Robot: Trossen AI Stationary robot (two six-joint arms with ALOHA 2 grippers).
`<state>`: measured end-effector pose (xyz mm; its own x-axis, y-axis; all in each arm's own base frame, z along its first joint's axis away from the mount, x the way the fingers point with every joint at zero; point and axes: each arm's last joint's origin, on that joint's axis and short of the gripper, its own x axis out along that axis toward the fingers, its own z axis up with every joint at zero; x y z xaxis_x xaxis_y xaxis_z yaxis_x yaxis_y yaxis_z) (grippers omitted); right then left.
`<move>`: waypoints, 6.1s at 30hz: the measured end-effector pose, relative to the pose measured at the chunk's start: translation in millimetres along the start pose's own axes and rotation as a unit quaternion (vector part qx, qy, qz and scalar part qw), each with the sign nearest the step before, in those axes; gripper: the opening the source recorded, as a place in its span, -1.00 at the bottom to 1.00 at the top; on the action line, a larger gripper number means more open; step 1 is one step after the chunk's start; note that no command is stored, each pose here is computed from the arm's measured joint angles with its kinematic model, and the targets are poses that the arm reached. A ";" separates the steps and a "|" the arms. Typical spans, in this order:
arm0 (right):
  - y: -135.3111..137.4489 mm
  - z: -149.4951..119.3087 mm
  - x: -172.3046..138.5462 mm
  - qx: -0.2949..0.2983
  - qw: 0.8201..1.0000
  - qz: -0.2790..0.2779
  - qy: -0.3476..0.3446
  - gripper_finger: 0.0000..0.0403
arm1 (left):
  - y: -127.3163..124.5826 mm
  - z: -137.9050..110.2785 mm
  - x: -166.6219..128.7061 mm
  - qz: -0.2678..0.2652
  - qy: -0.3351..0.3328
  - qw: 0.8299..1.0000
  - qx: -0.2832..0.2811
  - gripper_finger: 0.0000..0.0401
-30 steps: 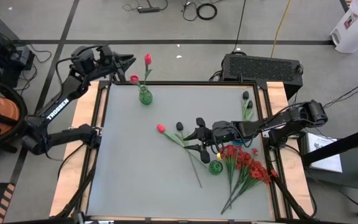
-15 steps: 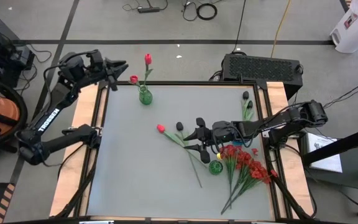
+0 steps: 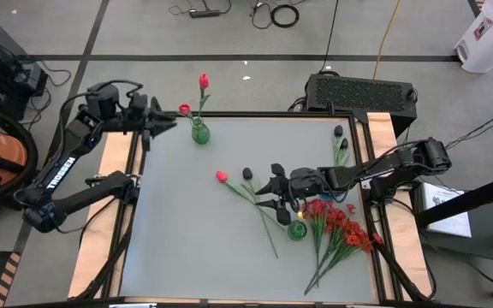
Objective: Sort flowers into vase by color
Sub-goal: Put the pink flower into the top green vase
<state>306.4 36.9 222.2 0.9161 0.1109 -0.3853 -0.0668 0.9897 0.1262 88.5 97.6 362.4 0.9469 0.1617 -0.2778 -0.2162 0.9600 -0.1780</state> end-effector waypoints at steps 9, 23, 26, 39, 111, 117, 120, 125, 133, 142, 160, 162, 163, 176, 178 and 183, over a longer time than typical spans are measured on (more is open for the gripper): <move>-3.6 -9.7 -0.6 0.041 0.997 -0.048 0.044 -0.25 | -18.1 -22.3 3.8 -0.060 0.045 0.997 0.004 -0.48; -6.4 -21.5 4.6 0.096 0.989 -0.077 0.079 -0.25 | -21.4 -77.5 31.7 -0.116 0.056 0.991 -0.023 -0.48; -7.7 -32.4 16.4 0.099 0.987 -0.078 0.095 -0.25 | -22.0 -89.3 40.9 -0.132 0.045 0.990 -0.023 -0.48; -13.3 -66.4 51.5 0.098 0.985 -0.083 0.117 -0.25 | -42.4 -102.3 61.3 -0.140 0.014 0.990 -0.005 -0.48; 8.6 -98.0 49.7 0.187 0.951 -0.080 0.234 -0.99 | -127.9 -106.0 83.8 -0.211 -0.032 0.976 0.049 -0.48; 8.9 -94.6 47.4 0.171 0.955 -0.075 0.230 -1.00 | -128.4 -103.4 83.3 -0.214 -0.045 0.975 0.047 -0.48; 9.4 -89.0 44.3 0.163 0.959 -0.073 0.221 -1.00 | -128.4 -103.4 83.3 -0.214 -0.045 0.975 0.047 -0.48; 9.7 -75.5 36.9 0.142 0.968 -0.085 0.191 -1.00 | -128.5 -103.4 83.3 -0.214 -0.045 0.975 0.047 -0.48; 7.8 -51.6 17.7 0.104 0.975 -0.141 0.140 -1.00 | -128.3 -100.0 83.1 -0.199 -0.071 0.975 0.072 -0.48; 2.4 -34.8 -7.9 0.088 0.958 -0.254 0.101 -1.00 | -130.4 -84.1 78.2 -0.192 -0.169 0.959 0.121 -0.48; 6.0 7.7 -21.4 0.077 0.947 -0.301 -0.079 -1.00 | -130.6 -77.5 75.8 -0.179 -0.207 0.954 0.126 -0.48; 8.4 14.5 -21.8 0.064 0.948 -0.293 -0.106 -1.00 | -130.7 -76.8 75.4 -0.179 -0.211 0.953 0.124 -0.48; 9.2 18.0 -22.1 0.058 0.948 -0.289 -0.119 -1.00 | -130.7 -76.7 75.4 -0.179 -0.211 0.953 0.124 -0.48; 19.4 37.6 -24.0 0.027 0.965 -0.170 -0.196 -1.00 | -134.9 -73.6 86.5 -0.167 -0.240 0.949 0.113 -0.48; 20.0 37.8 -23.8 0.025 0.967 -0.160 -0.195 -1.00 | -136.8 -73.7 91.9 -0.168 -0.248 0.948 0.111 -0.48; 22.7 37.4 -23.9 0.019 0.968 -0.155 -0.194 -1.00 | -140.8 -75.3 106.3 -0.160 -0.264 0.945 0.105 -0.48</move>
<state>297.7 53.4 268.5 0.9697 -0.2414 -0.0381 0.2440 0.9651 0.0954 201.7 -37.5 286.9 0.9544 -0.1065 0.2788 0.1010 0.9943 0.0342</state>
